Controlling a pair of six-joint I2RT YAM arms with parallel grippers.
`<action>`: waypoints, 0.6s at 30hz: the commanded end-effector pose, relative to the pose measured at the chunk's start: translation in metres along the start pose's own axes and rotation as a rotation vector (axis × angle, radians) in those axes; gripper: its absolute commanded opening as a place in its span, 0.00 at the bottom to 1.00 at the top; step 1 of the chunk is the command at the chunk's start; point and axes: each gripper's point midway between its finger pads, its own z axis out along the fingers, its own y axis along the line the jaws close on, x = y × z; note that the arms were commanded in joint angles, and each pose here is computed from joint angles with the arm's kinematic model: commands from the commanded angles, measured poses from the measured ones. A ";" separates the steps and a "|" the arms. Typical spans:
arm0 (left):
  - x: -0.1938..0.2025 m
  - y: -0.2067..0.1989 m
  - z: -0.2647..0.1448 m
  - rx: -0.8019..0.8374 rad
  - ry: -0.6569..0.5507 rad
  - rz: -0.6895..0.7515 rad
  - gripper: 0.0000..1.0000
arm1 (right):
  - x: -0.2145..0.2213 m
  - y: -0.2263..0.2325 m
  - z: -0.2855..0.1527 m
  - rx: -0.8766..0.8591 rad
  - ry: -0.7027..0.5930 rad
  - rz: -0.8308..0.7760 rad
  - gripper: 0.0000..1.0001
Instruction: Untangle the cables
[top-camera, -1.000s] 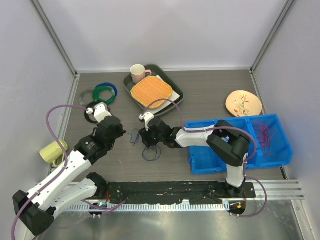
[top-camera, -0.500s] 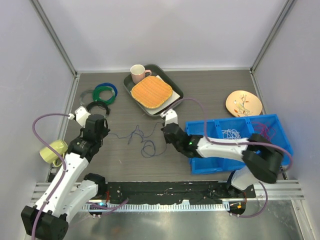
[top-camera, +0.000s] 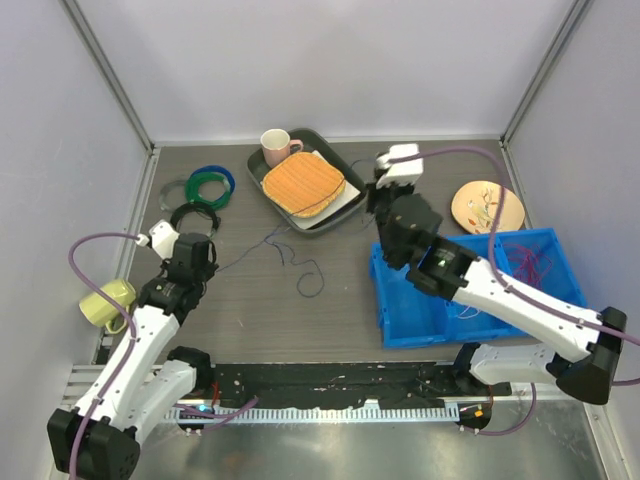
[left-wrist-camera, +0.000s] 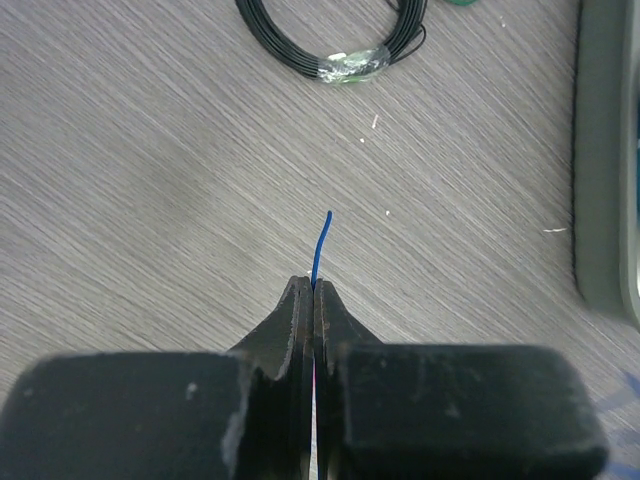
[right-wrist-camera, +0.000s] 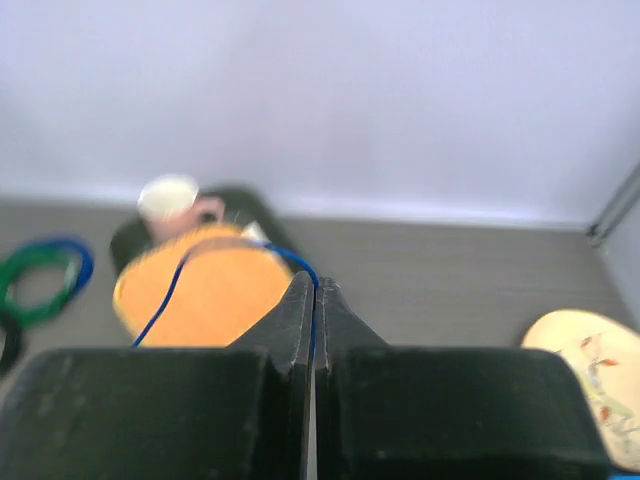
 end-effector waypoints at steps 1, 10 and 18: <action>-0.005 0.005 0.005 -0.034 -0.029 -0.025 0.00 | -0.108 -0.095 -0.010 0.276 -0.174 0.092 0.01; 0.019 -0.055 -0.002 0.295 0.118 0.054 0.30 | -0.141 -0.041 -0.015 -0.186 -0.232 0.068 0.01; 0.026 -0.056 0.001 0.286 0.160 0.075 0.96 | -0.143 -0.005 -0.017 -0.360 -0.228 0.076 0.01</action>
